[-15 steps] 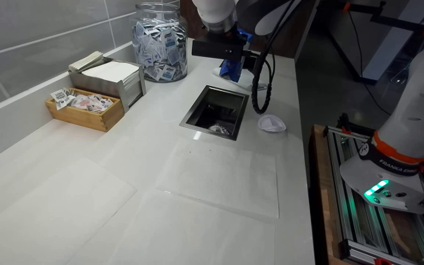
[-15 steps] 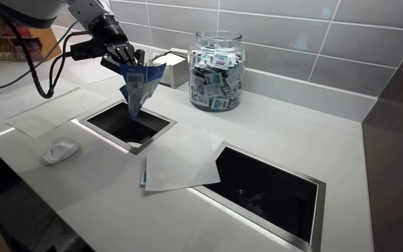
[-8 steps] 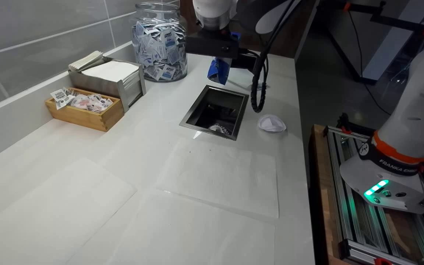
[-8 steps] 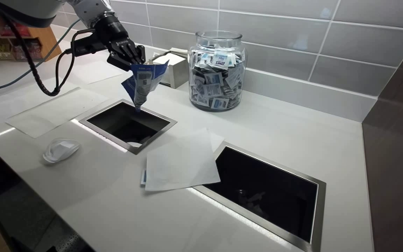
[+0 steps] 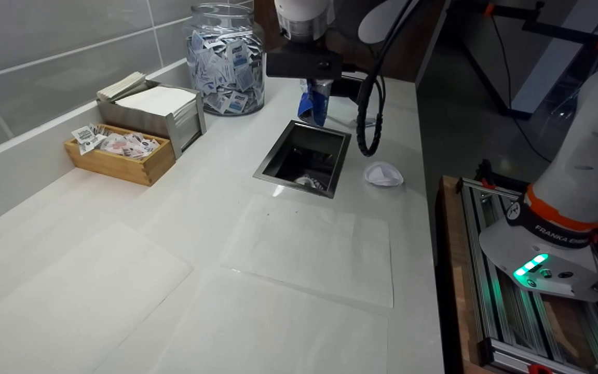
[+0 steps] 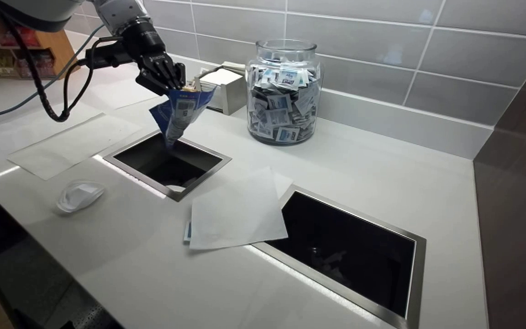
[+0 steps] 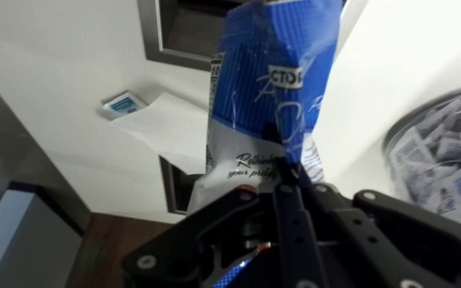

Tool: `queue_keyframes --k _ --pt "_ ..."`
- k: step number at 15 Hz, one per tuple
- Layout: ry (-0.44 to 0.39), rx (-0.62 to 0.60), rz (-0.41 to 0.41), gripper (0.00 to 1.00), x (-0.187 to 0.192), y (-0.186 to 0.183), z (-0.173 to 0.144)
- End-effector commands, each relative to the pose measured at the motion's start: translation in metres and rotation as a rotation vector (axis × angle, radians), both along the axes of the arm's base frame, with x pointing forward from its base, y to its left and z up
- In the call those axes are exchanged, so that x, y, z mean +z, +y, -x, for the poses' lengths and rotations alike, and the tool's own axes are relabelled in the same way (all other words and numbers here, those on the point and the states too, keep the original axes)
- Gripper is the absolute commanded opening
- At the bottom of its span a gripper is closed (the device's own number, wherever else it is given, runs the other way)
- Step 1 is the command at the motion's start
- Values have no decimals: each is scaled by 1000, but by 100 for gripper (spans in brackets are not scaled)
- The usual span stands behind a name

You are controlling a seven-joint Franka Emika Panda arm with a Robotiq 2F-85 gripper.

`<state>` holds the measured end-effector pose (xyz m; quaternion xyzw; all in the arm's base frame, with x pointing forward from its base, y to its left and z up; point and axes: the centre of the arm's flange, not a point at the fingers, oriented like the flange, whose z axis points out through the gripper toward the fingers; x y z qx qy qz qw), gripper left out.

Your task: Pour the contents in the blue packet into the trash chute on the left

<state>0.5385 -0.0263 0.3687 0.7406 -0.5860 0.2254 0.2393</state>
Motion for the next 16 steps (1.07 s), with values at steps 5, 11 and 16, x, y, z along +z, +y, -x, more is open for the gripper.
queue_keyframes --k 5,11,16 --pt "89 -120 135 0 0 -10 15" --pt "6 -131 191 0 7 3 15" --pt "-3 -183 326 0 9 8 15"
